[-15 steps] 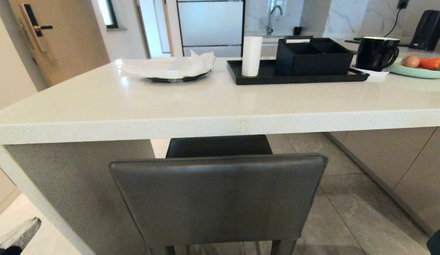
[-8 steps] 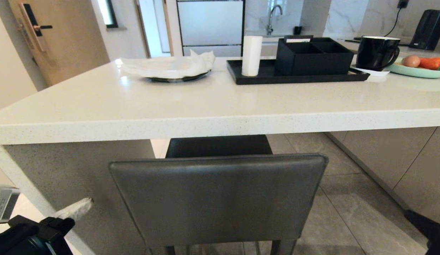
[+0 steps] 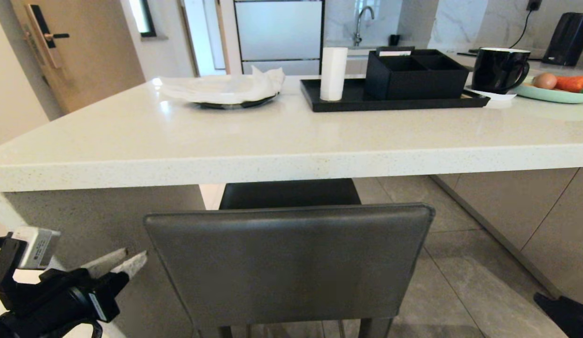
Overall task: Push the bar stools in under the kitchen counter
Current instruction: Pull the gray chair out from under the dining table
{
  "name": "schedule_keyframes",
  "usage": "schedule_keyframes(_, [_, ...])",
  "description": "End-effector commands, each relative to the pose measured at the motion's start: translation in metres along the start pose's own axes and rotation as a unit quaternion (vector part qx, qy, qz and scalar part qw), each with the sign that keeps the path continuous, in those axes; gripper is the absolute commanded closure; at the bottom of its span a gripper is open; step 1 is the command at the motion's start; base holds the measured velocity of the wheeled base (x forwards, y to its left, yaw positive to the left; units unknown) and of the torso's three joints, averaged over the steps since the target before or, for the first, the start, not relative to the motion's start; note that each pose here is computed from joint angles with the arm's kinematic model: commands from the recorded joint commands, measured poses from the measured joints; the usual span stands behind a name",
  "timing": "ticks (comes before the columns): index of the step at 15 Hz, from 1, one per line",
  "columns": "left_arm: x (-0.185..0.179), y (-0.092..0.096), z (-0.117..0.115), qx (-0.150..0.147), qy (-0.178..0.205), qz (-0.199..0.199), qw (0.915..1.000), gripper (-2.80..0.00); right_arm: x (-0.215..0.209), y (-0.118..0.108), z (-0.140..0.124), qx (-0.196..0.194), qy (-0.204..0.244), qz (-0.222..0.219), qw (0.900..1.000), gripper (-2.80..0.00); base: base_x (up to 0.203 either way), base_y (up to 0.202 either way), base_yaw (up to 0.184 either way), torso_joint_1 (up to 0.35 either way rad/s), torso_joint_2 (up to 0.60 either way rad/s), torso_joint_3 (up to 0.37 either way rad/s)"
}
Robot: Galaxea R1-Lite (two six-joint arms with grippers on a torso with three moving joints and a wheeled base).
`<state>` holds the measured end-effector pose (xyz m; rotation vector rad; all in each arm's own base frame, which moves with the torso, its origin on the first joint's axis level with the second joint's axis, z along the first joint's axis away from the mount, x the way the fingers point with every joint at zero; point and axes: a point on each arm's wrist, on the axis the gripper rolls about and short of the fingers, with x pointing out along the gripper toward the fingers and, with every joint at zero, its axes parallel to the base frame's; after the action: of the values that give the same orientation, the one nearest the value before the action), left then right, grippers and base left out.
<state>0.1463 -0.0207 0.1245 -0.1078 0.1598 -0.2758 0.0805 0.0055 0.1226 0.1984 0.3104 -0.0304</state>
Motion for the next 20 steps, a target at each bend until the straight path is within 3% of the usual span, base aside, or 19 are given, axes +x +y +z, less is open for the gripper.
schedule_keyframes(1, [0.008,0.006,-0.01,-0.005,0.016,0.014,0.9998,-2.8,0.005,0.002,0.005,0.002,0.004,-0.003,1.0,-2.8,0.0,0.0,0.0,0.0,0.0,0.0])
schedule_keyframes(5, [0.005,0.007,-0.01,-0.005,0.01,0.018,0.9998,-2.8,0.013,0.003,0.005,0.005,0.026,0.008,1.0,-2.8,0.0,0.0,0.0,0.0,0.0,0.0])
schedule_keyframes(9, [-0.011,0.004,-0.005,-0.027,-0.002,0.003,0.9996,-2.8,0.017,0.011,0.014,0.003,0.043,0.122,0.992,-2.8,0.0,0.0,0.0,0.0,0.0,0.0])
schedule_keyframes(11, [-0.022,0.009,-0.003,-0.033,0.001,-0.034,0.9989,-2.8,0.024,0.014,0.017,-0.01,0.06,0.165,0.984,-2.8,0.0,0.0,0.0,0.0,0.0,0.0])
schedule_keyframes(14, [-0.027,0.011,-0.005,-0.038,0.012,-0.075,0.9963,-2.8,0.027,0.019,0.018,-0.035,0.076,0.262,0.961,-2.8,0.0,0.0,0.0,0.0,0.0,0.0])
schedule_keyframes(18, [-0.027,0.006,-0.006,-0.042,0.03,-0.187,0.9809,-2.8,0.051,0.025,0.022,-0.048,0.083,0.337,0.936,-2.8,0.0,0.0,0.0,0.0,0.0,0.0])
schedule_keyframes(20, [-0.025,0.007,-0.008,-0.047,0.038,-0.199,0.9782,-2.8,0.071,0.028,0.021,-0.067,0.08,0.372,0.922,-2.8,0.0,0.0,0.0,0.0,0.0,0.0])
